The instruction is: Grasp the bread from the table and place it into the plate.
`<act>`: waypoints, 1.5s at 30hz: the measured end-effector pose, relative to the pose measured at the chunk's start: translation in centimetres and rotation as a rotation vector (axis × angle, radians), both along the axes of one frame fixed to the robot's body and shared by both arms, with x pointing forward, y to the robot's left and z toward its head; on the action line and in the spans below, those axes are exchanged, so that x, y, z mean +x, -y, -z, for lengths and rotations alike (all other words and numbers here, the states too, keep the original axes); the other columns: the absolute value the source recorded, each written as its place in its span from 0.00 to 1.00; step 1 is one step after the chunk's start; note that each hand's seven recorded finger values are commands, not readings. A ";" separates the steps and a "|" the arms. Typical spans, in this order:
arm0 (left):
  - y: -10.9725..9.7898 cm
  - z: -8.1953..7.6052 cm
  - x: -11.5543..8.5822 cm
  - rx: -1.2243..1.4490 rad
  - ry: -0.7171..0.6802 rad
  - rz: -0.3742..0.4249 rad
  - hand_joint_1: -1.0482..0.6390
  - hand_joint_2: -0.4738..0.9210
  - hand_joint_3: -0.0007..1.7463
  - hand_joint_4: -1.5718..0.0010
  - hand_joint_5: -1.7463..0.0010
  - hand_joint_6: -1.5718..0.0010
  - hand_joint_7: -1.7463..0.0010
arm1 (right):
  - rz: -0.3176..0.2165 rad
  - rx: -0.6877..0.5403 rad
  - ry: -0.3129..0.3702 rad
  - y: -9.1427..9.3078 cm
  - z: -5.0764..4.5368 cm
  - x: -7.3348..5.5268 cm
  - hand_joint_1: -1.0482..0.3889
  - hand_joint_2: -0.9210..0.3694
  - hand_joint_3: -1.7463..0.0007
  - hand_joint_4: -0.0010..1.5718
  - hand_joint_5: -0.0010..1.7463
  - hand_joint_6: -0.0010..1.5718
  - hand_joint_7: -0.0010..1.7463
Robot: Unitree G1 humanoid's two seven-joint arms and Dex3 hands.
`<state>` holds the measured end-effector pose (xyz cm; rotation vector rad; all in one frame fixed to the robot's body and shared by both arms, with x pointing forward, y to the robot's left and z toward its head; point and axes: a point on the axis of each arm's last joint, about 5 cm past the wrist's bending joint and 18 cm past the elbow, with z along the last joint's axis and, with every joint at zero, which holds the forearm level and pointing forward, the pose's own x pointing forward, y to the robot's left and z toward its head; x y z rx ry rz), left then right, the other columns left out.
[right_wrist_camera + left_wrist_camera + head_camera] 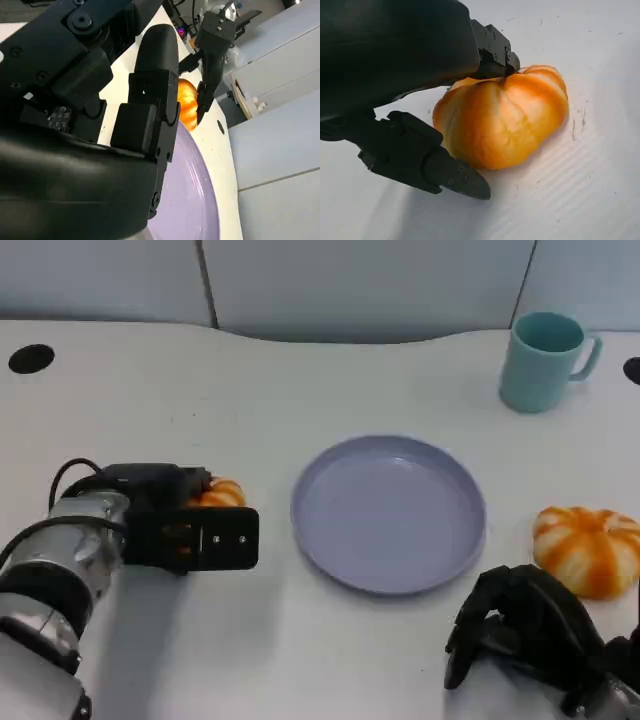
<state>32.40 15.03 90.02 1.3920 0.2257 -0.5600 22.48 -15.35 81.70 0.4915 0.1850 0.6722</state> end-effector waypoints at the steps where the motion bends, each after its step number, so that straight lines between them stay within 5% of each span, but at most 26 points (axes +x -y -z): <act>1: 0.0 0.1 0.0 -0.008 0.017 0.001 0.50 0.97 0.02 0.76 0.89 0.74 0.96 | 0.000 0.000 0.000 0.0 -0.01 0.0 0.00 0.32 1.00 1.00 0.33 1.00 0.19; 4: -0.1 0.4 -0.3 -0.044 0.077 0.009 0.52 0.98 0.02 0.71 0.87 0.67 0.94 | 0.000 0.002 -0.001 0.0 -0.01 0.0 0.00 0.32 1.00 1.00 0.33 1.00 0.20; 6: -0.2 0.7 -0.5 -0.074 0.118 0.004 0.51 0.99 0.01 0.58 0.80 0.52 0.91 | 0.001 0.001 -0.002 0.0 -0.02 -0.1 0.00 0.31 1.00 1.00 0.33 1.00 0.20; 10: -0.4 1.4 -1.0 -0.091 0.210 -0.008 0.48 1.00 0.07 0.44 0.39 0.28 0.90 | 0.003 0.001 -0.002 0.1 0.00 -0.2 0.00 0.31 1.00 1.00 0.32 1.00 0.20; 11: -0.4 1.4 -1.0 -0.084 0.225 -0.007 0.48 1.00 0.10 0.47 0.21 0.28 0.79 | 0.004 0.003 -0.002 0.1 0.01 -0.2 0.00 0.31 1.00 1.00 0.32 1.00 0.20; 12: -0.5 1.5 -1.0 -0.073 0.245 -0.002 0.48 1.00 0.12 0.49 0.08 0.37 0.57 | 0.004 0.005 -0.004 0.1 0.02 -0.2 0.00 0.32 1.00 1.00 0.32 1.00 0.20; 13: -0.5 1.6 -1.1 -0.067 0.262 0.001 0.48 1.00 0.12 0.49 0.04 0.41 0.48 | 0.003 0.006 -0.006 0.1 0.01 -0.2 0.00 0.32 1.00 1.00 0.32 1.00 0.19; 14: -0.5 1.7 -1.2 -0.065 0.277 0.003 0.47 1.00 0.19 0.49 0.02 0.53 0.20 | 0.002 0.007 -0.007 0.1 -0.01 -0.2 0.00 0.32 1.00 1.00 0.32 1.00 0.19; 16: -0.6 2.0 -1.4 -0.060 0.307 0.008 0.47 1.00 0.24 0.49 0.00 0.61 0.05 | 0.001 0.008 -0.007 0.1 -0.01 -0.2 0.00 0.32 1.00 1.00 0.32 1.00 0.19; 18: -0.8 2.3 -1.6 -0.059 0.335 0.011 0.47 1.00 0.26 0.49 0.00 0.63 0.01 | 0.001 0.009 -0.008 0.1 0.00 -0.2 0.00 0.32 1.00 1.00 0.32 1.00 0.19; 25: -0.9 2.5 -1.8 -0.050 0.346 0.016 0.48 0.99 0.26 0.49 0.00 0.63 0.00 | 0.000 0.009 -0.009 0.1 0.02 -0.3 0.00 0.32 1.00 1.00 0.31 1.00 0.19; 31: -1.1 2.7 -2.0 -0.099 0.535 0.007 0.49 0.98 0.27 0.49 0.00 0.63 0.00 | 0.001 0.008 -0.006 0.1 0.00 -0.2 0.00 0.31 1.00 1.00 0.32 1.00 0.19; 41: -1.2 2.7 -2.0 -0.102 0.544 0.011 0.49 0.97 0.28 0.49 0.00 0.63 0.00 | 0.001 0.008 -0.006 0.1 0.00 -0.2 0.00 0.31 1.00 1.00 0.32 1.00 0.19; 43: -1.1 2.6 -2.0 -0.129 0.547 0.027 0.49 0.85 0.46 0.46 0.00 0.59 0.00 | 0.001 0.008 -0.005 0.1 0.00 -0.2 0.00 0.31 1.00 1.00 0.32 1.00 0.19; 45: -0.1 1.6 -1.7 -0.257 0.583 0.143 0.48 0.78 0.59 0.42 0.00 0.55 0.00 | 0.004 0.006 -0.004 0.1 -0.03 -0.2 0.00 0.31 1.00 1.00 0.32 1.00 0.20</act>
